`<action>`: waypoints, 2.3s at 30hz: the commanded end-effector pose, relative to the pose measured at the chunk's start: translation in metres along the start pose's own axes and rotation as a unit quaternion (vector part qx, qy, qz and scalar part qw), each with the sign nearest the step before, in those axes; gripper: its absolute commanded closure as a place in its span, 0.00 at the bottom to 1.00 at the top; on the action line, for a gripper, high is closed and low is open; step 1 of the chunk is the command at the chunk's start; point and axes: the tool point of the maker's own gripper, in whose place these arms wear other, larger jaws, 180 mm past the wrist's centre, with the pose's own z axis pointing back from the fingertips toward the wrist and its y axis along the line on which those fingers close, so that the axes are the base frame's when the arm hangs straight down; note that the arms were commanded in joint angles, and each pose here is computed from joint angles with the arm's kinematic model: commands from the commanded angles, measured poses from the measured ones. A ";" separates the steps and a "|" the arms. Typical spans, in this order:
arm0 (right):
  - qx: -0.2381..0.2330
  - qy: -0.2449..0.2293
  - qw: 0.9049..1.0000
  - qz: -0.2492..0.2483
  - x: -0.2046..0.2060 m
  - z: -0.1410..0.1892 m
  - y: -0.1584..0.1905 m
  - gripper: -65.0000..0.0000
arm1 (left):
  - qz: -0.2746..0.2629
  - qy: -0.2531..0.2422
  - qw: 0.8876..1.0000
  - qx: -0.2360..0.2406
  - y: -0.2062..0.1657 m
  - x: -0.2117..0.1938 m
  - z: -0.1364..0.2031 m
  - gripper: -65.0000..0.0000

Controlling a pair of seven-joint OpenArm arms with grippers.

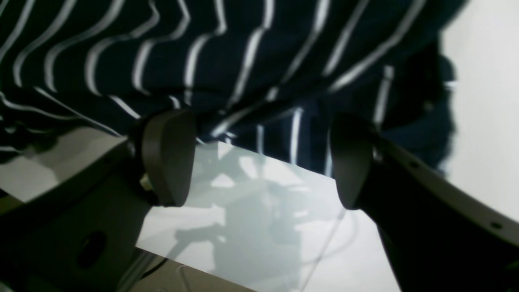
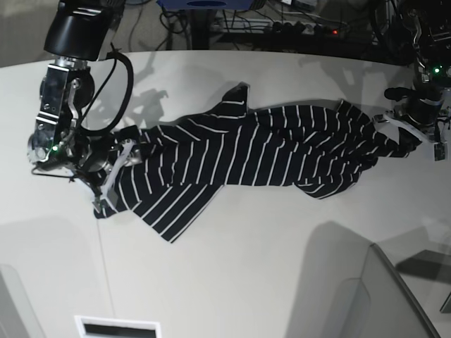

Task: Layout the t-shirt on the table in an organized manner, then fold the t-shirt properly
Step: 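Regrasp the shirt with the right gripper near the hem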

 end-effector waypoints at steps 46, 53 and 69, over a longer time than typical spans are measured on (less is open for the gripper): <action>-0.074 -0.034 0.994 -0.079 -0.015 0.097 -0.049 0.99 | -0.009 -0.032 0.999 0.009 0.007 0.021 0.006 1.00; -0.104 -0.048 0.992 -0.053 -0.003 0.112 -0.066 0.99 | -0.018 -0.058 0.998 0.003 0.001 0.040 0.010 1.00; -0.027 -0.084 0.996 -0.003 0.103 0.053 -0.069 0.99 | 0.001 -0.066 0.998 0.002 -0.004 0.075 -0.004 1.00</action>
